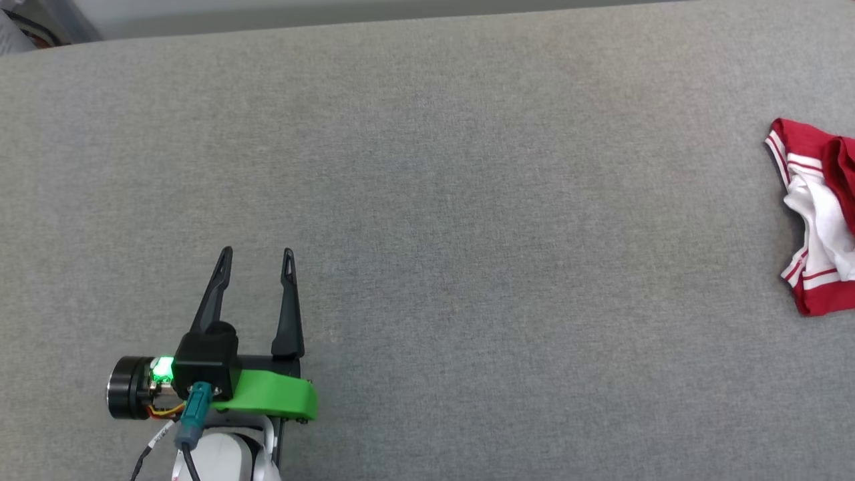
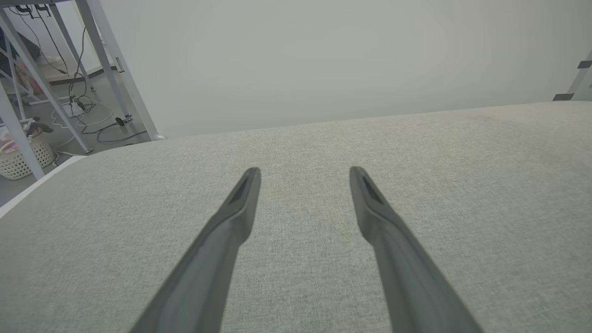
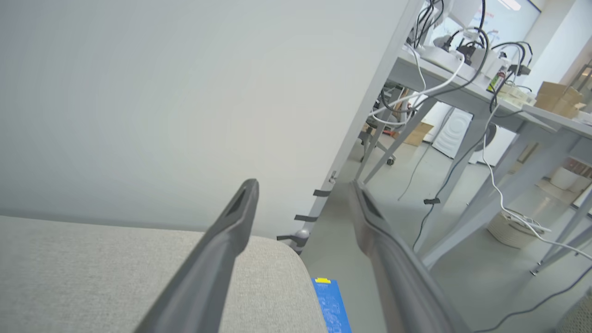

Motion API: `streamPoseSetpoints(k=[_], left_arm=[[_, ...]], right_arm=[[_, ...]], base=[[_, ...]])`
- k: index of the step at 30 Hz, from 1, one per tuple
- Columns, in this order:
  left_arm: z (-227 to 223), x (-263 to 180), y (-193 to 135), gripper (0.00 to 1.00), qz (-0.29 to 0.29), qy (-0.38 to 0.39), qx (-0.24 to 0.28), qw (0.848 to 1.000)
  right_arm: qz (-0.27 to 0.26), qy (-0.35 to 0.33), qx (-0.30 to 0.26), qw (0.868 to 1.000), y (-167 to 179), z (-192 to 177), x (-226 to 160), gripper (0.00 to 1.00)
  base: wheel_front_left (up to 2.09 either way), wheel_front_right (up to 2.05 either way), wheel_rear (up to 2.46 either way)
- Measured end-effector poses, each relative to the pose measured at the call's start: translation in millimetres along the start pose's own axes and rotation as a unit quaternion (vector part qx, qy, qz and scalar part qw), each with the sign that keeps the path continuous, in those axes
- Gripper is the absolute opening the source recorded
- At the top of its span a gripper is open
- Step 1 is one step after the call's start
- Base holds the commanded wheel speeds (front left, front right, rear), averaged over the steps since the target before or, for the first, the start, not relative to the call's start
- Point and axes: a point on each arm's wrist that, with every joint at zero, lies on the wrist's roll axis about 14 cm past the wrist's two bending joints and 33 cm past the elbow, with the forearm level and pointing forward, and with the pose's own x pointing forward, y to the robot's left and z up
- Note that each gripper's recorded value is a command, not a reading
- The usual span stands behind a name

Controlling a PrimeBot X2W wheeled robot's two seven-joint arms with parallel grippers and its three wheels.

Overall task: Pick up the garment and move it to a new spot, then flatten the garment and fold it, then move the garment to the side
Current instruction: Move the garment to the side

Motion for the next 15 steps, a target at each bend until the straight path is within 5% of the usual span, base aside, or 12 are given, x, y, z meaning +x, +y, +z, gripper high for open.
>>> streamPoseSetpoints(k=[11,15], left_arm=[[27.4,-37.8,23.4,1.0,0.044,-0.022,0.009,0.999],[34.6,-50.1,29.7,1.0,0.057,-0.029,0.011,0.998]], right_arm=[[0.069,-0.173,0.112,0.976,98.3,90.4,-35.0,1.0],[0.1,-0.185,0.149,0.966,140.7,96.3,-60.8,1.0]], base=[[0.0,0.0,0.0],[0.0,0.0,0.0]])
